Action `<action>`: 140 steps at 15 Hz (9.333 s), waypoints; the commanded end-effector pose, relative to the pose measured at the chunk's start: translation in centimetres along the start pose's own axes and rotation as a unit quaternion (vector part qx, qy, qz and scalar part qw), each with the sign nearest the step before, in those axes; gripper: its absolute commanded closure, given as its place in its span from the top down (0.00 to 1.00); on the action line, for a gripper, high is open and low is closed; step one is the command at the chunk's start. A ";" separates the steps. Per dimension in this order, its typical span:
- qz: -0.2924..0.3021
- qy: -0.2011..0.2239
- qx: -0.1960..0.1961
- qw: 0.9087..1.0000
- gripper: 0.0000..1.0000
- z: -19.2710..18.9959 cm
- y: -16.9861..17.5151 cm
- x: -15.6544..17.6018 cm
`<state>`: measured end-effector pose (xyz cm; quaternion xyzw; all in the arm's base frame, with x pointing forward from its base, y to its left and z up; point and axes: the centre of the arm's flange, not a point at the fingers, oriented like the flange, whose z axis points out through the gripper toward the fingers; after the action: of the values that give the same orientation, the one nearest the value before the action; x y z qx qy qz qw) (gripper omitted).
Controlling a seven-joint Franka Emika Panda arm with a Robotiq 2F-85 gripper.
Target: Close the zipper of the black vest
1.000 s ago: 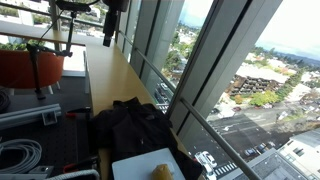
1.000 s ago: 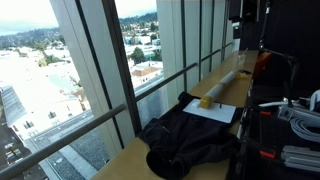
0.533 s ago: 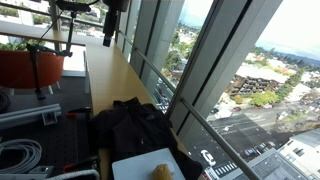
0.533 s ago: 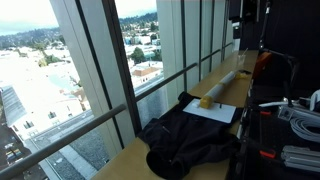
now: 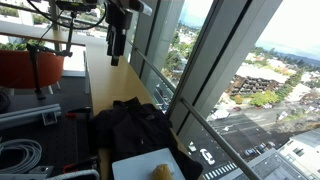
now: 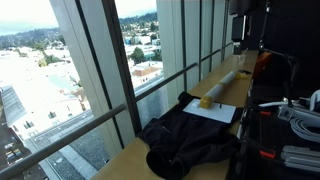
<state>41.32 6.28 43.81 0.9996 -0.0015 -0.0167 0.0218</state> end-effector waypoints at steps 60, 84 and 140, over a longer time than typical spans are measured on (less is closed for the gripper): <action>-0.103 0.044 0.035 0.993 0.66 37.4 4.9 19.4; -0.108 0.034 -0.013 0.994 0.02 36.8 4.2 18.0; -0.297 0.093 -0.013 0.950 0.02 33.7 -29.6 14.3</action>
<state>54.87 31.64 7.62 0.9545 0.2901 0.0614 0.0305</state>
